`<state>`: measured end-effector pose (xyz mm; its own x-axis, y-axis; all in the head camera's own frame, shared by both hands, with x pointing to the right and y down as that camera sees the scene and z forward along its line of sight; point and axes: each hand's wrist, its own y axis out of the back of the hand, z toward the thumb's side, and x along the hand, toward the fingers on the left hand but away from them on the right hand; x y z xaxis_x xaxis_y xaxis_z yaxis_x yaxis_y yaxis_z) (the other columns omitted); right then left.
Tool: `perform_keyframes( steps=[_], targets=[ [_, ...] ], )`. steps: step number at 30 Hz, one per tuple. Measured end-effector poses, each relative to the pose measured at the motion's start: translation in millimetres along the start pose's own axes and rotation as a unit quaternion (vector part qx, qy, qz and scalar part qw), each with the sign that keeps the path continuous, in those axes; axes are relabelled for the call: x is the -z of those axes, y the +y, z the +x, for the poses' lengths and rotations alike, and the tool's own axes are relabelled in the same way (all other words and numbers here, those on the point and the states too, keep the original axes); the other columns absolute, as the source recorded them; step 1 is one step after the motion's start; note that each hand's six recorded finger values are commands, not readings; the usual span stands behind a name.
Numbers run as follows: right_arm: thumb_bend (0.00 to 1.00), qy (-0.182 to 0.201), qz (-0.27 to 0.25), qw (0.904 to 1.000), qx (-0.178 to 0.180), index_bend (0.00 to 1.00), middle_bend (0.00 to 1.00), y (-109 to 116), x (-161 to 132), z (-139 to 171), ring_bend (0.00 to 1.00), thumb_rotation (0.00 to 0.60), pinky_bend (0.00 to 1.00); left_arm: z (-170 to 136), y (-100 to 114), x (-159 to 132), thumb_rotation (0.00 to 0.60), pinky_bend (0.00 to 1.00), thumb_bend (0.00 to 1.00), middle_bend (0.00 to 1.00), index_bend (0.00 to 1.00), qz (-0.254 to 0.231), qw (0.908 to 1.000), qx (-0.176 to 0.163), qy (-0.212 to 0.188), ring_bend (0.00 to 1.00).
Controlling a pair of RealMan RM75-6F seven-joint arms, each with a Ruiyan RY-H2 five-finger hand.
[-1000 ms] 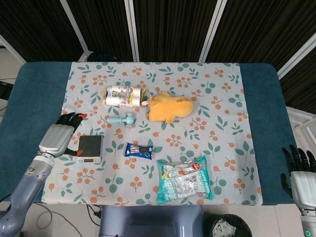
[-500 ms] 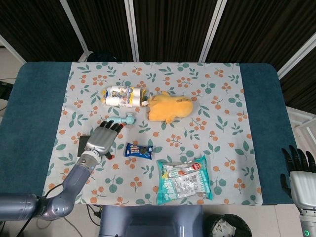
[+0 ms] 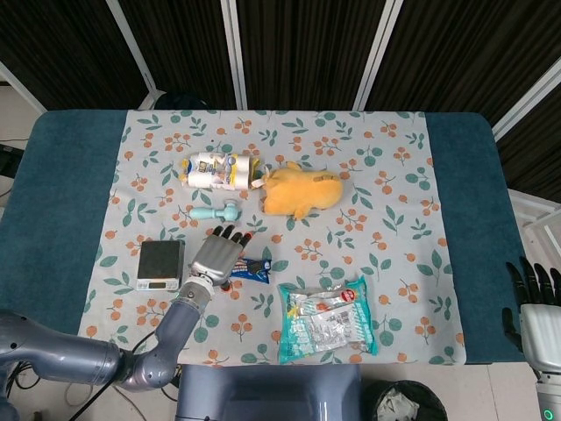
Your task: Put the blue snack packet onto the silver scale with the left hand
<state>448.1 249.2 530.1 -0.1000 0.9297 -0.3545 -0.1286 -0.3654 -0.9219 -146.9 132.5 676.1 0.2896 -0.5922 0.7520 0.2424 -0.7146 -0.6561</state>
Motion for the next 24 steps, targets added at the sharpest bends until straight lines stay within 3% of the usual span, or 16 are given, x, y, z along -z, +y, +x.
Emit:
perform_keyframes(
  steps=[16,24],
  targets=[
    [0.58,-0.004,-0.001,1.0,0.002,0.06,0.03,1.3,2.5,0.1,0.01,0.6,0.0,19.3,-17.0,-30.9,0.6,0.24,0.13,0.27,0.19,0.011,0.9998,-0.004,-0.015,0.13],
    [0.58,-0.004,-0.003,1.0,0.0,0.06,0.03,0.7,2.0,0.6,0.01,0.6,0.0,26.2,-16.3,-41.9,0.6,0.41,0.22,0.41,0.28,0.03,0.9988,-0.016,-0.034,0.27]
  ],
)
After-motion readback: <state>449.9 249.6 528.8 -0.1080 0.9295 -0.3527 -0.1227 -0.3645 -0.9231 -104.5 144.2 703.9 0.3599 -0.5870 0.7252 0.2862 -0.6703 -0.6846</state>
